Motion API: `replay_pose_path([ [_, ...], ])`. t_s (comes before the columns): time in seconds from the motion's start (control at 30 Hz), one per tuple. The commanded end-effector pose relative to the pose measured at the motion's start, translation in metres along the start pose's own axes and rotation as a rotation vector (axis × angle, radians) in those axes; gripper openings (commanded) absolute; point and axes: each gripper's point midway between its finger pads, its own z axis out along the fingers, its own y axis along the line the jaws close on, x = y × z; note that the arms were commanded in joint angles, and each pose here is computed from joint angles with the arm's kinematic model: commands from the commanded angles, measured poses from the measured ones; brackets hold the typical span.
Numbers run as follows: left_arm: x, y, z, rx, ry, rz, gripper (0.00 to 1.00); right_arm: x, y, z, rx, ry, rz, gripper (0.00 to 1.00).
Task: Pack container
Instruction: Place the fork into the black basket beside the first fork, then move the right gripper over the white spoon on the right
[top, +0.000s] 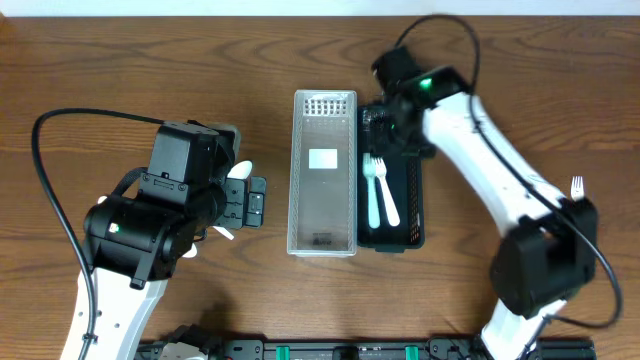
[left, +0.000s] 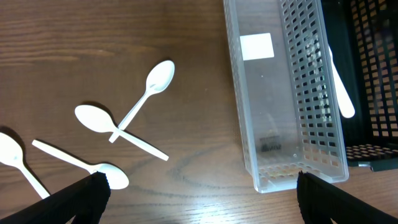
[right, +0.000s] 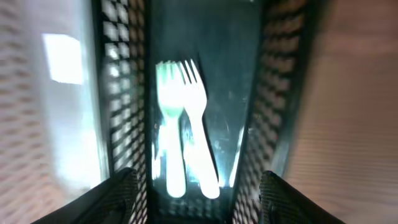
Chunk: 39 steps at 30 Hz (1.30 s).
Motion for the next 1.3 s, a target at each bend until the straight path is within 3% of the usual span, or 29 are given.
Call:
replay_pose_path([
  [0.0,-0.003,0.002,-0.002,-0.012,-0.009,0.004,0.98,-0.028,-0.038,-0.086,-0.024,-0.214,0.053,0.66],
  [0.13,-0.003,0.002,-0.002,-0.012,-0.009,0.004,0.98,-0.016,-0.099,-0.138,0.004,-0.294,0.171,0.67],
  [0.27,-0.003,0.002,-0.002,-0.012,-0.008,0.004,0.98,0.029,-0.15,-0.171,0.059,-0.275,0.277,0.66],
  [0.43,-0.003,0.002,-0.002,-0.012,-0.008,0.004,0.98,0.085,-0.161,-0.18,0.088,-0.188,0.292,0.66],
  [0.6,-0.003,0.002,-0.002,-0.012,-0.008,0.004,0.98,0.14,-0.164,-0.156,0.092,-0.128,0.388,0.67],
  [0.73,-0.003,0.002,-0.002,-0.012,-0.008,0.004,0.98,0.165,-0.174,-0.119,0.104,-0.125,0.413,0.9],
  [0.8,-0.003,0.002,-0.002,-0.012,-0.008,0.004,0.98,0.169,-0.181,-0.099,0.108,-0.119,0.406,0.99],
  [0.97,-0.003,0.002,-0.002,-0.012,-0.008,0.004,0.98,0.153,-0.198,-0.059,0.083,-0.106,0.349,0.99],
  [1.27,-0.001,0.003,-0.002,-0.013,0.0,0.004,0.98,0.116,-0.247,-0.006,0.158,-0.039,0.442,0.99],
])
